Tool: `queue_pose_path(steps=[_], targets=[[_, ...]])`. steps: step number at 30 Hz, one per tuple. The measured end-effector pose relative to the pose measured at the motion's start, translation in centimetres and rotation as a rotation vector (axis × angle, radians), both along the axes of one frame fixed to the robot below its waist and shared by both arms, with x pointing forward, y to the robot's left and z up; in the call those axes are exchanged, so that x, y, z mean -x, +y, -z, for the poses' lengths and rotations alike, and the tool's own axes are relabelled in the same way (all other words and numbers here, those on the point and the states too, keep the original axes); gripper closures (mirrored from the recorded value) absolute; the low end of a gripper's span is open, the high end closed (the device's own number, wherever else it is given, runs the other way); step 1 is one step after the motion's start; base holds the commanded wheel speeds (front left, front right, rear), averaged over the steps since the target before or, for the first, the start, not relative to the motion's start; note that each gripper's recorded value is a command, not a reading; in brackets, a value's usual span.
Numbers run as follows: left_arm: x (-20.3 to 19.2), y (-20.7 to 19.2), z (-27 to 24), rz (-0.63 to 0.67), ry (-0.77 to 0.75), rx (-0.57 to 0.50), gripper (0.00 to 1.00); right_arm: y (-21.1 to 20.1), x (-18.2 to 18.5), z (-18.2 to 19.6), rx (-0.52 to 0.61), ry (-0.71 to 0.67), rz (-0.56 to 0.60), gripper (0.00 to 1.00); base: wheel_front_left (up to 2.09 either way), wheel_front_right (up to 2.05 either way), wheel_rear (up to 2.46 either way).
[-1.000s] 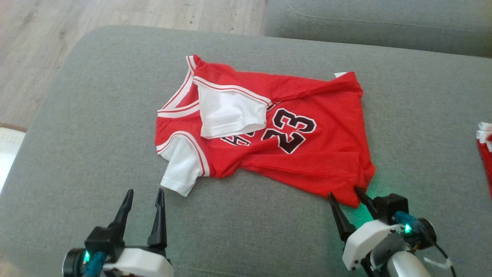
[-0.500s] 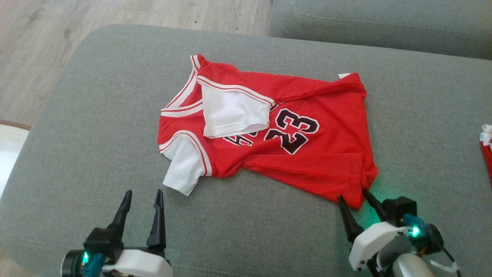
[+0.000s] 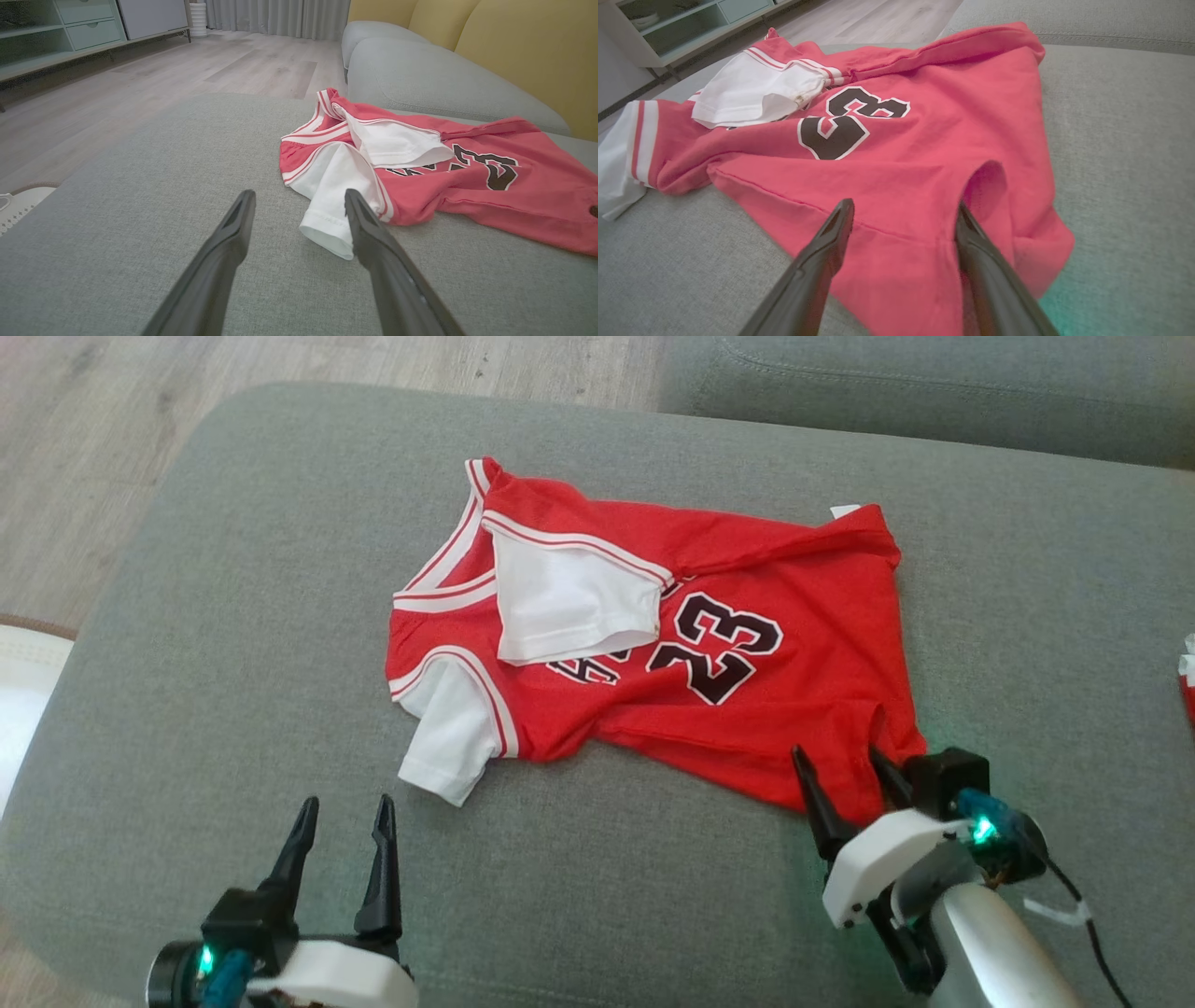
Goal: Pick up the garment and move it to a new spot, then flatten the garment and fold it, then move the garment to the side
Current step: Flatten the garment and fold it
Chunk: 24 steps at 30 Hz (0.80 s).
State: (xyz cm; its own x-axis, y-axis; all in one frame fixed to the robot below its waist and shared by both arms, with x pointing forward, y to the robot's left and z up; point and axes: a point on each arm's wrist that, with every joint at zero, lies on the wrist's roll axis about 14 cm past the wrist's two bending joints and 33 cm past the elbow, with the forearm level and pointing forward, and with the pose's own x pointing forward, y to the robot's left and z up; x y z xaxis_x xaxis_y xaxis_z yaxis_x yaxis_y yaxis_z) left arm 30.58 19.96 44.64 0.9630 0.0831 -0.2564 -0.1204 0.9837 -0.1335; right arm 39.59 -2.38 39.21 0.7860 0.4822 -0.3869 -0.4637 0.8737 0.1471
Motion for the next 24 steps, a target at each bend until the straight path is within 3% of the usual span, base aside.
queue_pose_path(steps=[4,5,6,7,8,18,24], targets=[[0.1,0.2,0.1,-0.007,0.005,-0.001,0.0,-0.1,-0.7,0.4,0.022,0.014,0.001,0.0,0.0,0.0,0.0],[0.1,0.2,0.1,-0.008,0.006,-0.001,0.0,-0.2,-0.9,0.7,0.035,0.022,0.0,0.16,0.0,0.0,0.0],[0.1,0.3,0.1,-0.01,0.006,-0.001,0.0,-0.3,-1.0,0.8,0.044,0.023,0.0,0.53,0.0,0.0,0.0],[0.1,0.3,0.2,-0.012,0.007,-0.002,0.0,-0.4,-1.2,0.8,0.048,0.024,0.002,0.67,0.0,0.0,0.0],[0.1,0.4,0.2,-0.014,0.007,-0.002,0.0,-0.5,-1.5,0.9,0.052,0.026,0.007,1.0,0.0,0.0,0.0],[-0.6,-0.2,-0.5,0.004,-0.023,-0.006,0.0,0.6,-1.7,-3.4,-0.041,-0.091,-0.002,1.0,0.0,0.0,0.0],[-1.2,-1.0,-0.9,0.034,-0.038,-0.004,0.0,0.0,2.5,-2.6,-0.04,-0.039,-0.009,1.0,0.0,0.0,0.0]])
